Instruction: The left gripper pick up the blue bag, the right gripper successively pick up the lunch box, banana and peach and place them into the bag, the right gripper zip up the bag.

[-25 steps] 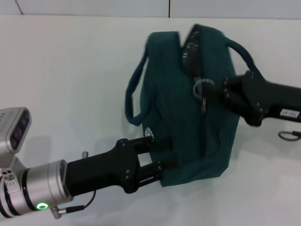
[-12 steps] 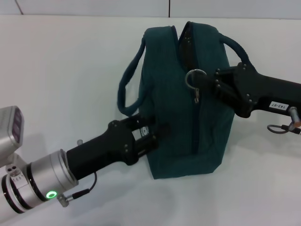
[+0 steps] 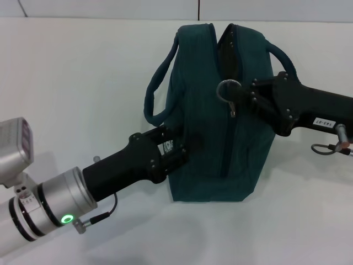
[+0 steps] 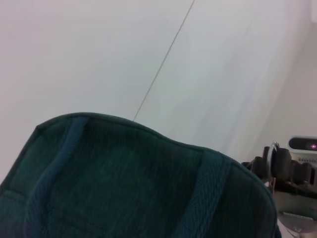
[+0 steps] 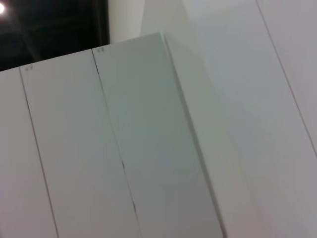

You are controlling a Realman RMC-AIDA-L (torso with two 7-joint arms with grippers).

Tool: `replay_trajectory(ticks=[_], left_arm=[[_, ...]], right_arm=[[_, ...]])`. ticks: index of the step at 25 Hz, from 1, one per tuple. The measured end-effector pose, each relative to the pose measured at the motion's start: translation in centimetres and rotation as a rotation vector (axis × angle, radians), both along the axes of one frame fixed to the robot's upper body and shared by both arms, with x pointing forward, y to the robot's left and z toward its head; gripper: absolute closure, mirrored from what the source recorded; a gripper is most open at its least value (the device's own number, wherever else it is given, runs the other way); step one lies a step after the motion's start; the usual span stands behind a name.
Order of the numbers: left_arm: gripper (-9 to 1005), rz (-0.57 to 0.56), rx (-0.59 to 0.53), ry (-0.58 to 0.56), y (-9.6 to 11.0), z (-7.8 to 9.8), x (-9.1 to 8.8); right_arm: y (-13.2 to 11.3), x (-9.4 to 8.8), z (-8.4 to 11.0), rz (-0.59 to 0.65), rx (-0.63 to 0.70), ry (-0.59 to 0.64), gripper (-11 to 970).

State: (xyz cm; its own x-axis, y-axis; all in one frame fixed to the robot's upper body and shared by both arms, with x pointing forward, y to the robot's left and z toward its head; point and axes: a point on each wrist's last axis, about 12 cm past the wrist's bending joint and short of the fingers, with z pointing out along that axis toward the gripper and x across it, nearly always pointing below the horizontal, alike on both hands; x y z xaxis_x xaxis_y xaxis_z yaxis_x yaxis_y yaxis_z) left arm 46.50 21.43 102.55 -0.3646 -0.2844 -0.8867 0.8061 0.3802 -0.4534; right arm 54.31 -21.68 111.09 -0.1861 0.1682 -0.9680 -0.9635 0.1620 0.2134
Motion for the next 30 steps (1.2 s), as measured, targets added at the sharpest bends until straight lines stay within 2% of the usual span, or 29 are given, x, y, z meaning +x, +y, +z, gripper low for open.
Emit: replay_trajectory(ticks=[6,8,14,22,27,30], left_arm=[[510,-0.056,0.033,-0.012,-0.8,0.1,0.4],[699,-0.064,0.045,-0.005,-1.0,0.0,0.5],[905,-0.062,0.063,-0.004,-1.1,-0.3,0.4],[930,-0.085,0.083,-0.016,-1.3,-0.7,-0.3],[940,-0.148,0.091,-0.040,-1.4,-0.7,-1.2],[940,-0.199,0.074,-0.092,-1.4,-0.3,-1.8]], right_arm=[[-0.1,0.1,-0.3,-0.034,0.005,0.012,924],[0.0,0.2,-0.4,-0.043,0.011,0.017,923],[-0.2,0.3,-0.4,-0.087,0.067,0.039,919],[-0.4,0.9,-0.2,-0.128,0.097,0.075,914],[-0.6,1.5,-0.2,-0.178,0.098,0.087,911],[-0.6,1.8,-0.3,-0.205,0.088,0.092,909]])
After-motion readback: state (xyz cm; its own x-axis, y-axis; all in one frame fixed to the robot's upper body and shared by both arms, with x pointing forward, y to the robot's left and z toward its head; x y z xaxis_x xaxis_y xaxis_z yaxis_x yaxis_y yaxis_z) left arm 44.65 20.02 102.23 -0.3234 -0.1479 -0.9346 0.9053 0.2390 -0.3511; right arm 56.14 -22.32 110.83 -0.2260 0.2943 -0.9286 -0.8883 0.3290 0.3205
